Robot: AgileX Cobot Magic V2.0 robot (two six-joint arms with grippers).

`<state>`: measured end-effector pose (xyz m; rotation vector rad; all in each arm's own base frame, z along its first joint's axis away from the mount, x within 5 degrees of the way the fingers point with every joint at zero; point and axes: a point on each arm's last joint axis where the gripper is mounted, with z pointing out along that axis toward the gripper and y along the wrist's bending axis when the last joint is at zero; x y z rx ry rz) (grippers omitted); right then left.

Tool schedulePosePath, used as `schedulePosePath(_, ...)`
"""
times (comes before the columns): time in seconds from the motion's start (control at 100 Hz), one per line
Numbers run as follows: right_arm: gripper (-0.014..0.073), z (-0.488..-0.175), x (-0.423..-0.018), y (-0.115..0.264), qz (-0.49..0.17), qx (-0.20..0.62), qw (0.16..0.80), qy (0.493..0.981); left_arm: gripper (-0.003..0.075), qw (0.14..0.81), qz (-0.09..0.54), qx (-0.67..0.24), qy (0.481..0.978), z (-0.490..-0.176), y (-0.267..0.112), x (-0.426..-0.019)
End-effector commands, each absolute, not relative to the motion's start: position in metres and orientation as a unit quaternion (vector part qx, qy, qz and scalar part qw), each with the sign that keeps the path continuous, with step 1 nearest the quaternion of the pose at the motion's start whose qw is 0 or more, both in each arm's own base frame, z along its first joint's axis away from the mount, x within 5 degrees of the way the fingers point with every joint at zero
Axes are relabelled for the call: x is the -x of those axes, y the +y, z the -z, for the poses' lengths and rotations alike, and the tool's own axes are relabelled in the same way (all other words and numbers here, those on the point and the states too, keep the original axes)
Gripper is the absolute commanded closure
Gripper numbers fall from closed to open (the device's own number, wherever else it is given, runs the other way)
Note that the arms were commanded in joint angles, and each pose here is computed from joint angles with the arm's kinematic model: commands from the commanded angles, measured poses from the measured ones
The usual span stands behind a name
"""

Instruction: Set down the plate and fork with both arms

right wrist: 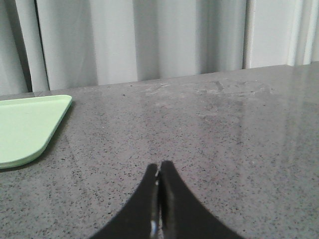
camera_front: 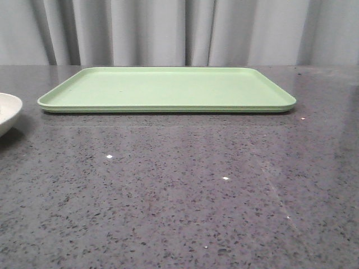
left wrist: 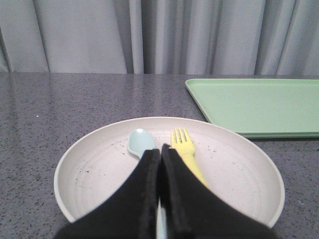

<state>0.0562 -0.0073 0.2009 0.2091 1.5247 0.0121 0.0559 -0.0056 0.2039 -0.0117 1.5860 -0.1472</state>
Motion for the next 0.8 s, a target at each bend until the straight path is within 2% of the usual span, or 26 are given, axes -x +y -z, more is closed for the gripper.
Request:
schedulePosePath(0.0,0.0662,-0.2112,-0.0534,-0.0070,0.004,-0.082,0.754,0.651,0.0741,0.733,0.068,0.014,0.677,-0.2085,-0.0041,-0.0539)
schedulePosePath(0.79,0.0662,-0.2125,-0.0533,-0.0070,0.004,-0.082,0.759,0.646,0.0741,0.733,0.068,0.014,0.677,-0.2085,-0.0041,-0.0539)
